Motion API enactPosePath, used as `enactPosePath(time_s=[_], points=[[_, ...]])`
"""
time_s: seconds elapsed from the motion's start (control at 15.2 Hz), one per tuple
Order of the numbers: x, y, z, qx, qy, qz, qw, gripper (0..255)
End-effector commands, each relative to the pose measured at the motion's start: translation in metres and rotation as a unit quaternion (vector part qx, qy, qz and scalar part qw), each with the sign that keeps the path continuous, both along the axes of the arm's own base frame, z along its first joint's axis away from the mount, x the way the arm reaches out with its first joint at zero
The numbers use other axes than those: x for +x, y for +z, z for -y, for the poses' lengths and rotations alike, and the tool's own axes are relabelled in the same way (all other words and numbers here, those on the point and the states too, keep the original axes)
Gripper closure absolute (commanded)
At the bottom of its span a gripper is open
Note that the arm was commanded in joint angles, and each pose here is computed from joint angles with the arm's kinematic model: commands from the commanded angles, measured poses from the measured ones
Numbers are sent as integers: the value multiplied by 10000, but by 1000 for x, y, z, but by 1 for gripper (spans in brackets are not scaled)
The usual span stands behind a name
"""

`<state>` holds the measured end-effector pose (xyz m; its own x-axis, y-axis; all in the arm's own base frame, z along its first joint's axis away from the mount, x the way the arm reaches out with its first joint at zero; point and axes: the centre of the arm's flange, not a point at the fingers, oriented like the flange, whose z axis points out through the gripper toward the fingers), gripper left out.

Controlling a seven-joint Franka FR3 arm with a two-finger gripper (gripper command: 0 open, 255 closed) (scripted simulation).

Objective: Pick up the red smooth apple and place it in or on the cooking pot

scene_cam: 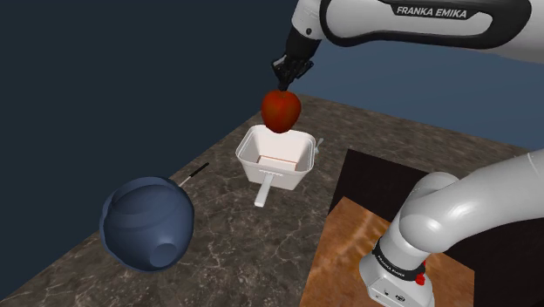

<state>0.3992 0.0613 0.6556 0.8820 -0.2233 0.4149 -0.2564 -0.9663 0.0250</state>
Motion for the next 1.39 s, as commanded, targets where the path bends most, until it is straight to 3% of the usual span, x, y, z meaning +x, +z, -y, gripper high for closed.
enactPosePath(time_s=[0.0,1.32], points=[[0,-10,-1,1,0,4,10000,255],[0,-108,-1,1,0,4,10000,255]])
